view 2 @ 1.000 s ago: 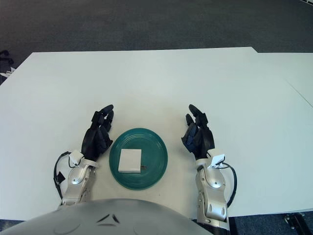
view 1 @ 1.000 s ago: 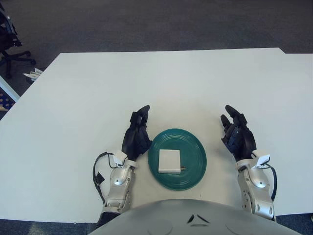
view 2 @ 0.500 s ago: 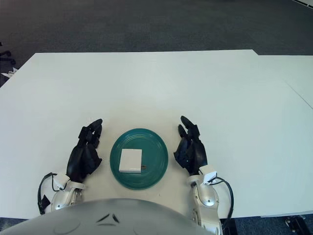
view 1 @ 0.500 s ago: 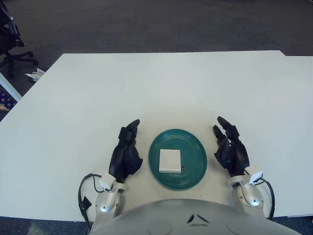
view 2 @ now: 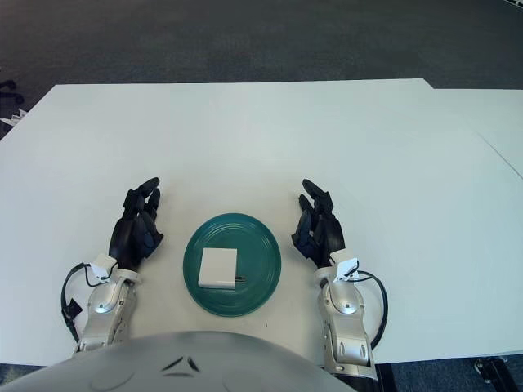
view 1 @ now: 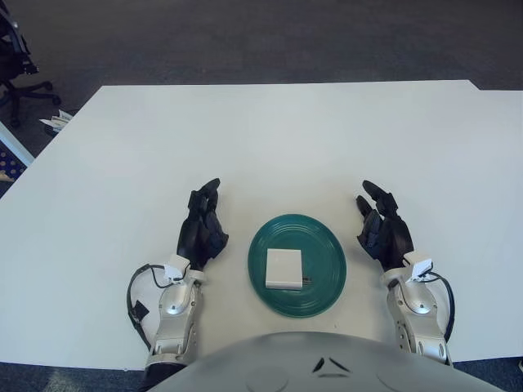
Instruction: Put the charger into the plate.
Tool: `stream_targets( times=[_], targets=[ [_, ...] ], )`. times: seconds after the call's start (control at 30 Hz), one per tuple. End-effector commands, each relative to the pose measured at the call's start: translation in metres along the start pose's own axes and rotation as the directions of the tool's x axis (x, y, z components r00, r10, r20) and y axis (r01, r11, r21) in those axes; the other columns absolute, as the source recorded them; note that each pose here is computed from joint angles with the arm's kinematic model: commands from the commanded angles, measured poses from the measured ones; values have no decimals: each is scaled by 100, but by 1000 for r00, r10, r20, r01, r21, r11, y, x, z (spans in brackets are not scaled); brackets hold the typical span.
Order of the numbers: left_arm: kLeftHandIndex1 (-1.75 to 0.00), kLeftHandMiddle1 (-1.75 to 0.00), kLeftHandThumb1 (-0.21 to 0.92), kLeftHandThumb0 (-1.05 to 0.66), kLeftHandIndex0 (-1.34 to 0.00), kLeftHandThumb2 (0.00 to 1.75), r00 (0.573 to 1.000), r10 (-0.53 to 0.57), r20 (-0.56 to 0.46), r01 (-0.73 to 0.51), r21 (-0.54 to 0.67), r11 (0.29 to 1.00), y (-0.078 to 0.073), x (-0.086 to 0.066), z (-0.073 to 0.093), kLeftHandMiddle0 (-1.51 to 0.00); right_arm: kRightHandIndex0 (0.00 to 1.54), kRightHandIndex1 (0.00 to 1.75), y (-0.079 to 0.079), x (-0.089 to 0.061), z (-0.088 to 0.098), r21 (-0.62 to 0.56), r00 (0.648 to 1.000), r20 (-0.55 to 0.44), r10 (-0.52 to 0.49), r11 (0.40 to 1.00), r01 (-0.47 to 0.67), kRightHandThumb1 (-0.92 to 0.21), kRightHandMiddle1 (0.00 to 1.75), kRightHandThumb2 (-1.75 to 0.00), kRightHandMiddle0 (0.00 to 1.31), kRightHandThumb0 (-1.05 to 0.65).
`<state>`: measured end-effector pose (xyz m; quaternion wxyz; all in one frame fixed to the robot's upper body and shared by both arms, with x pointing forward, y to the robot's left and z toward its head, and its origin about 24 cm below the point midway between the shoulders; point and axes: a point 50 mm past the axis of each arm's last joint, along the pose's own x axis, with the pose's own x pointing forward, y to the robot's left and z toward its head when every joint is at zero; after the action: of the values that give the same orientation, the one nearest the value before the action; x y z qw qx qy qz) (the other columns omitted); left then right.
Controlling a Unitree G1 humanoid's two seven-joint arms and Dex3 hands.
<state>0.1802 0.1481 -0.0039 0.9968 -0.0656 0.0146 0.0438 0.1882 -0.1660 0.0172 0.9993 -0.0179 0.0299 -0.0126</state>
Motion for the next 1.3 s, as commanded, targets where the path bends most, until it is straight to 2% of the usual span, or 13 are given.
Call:
stream_targets(
  times=[0.0, 0.23, 0.5, 0.8, 1.27],
  targets=[
    [-76, -2, 92, -100, -3, 97, 991, 38, -130, -39, -6, 999, 0, -6, -19, -23, 19, 0, 1, 3, -11, -11, 997, -75, 14, 1000, -15, -92, 54, -105, 0, -98],
    [-78, -2, 92, -101, -4, 96, 989, 22, -149, -26, -26, 999, -7, 1, -24, -26, 21, 1, -3, 24, -10, -12, 996, -82, 20, 1000, -21, -92, 53, -105, 0, -99],
    [-77, -1, 92, -103, -1, 98, 990, -21, -143, 19, -16, 1000, -13, 9, -24, -24, 21, 1, -7, 36, -15, -20, 994, -105, 16, 1000, -18, -92, 53, -104, 0, -99],
    [-77, 0, 92, -104, -1, 100, 987, -20, -161, 20, 2, 1000, -16, 14, -30, -24, 20, 0, -10, 43, -17, -21, 993, -121, 3, 1000, -5, -92, 52, -102, 0, -100],
    [-81, -2, 92, -102, -8, 101, 987, -1, -164, 1, 0, 1000, -27, 12, -33, -29, 19, 0, -12, 49, -24, -10, 987, -157, -26, 1000, 25, -92, 55, -102, 0, -98]
  ],
)
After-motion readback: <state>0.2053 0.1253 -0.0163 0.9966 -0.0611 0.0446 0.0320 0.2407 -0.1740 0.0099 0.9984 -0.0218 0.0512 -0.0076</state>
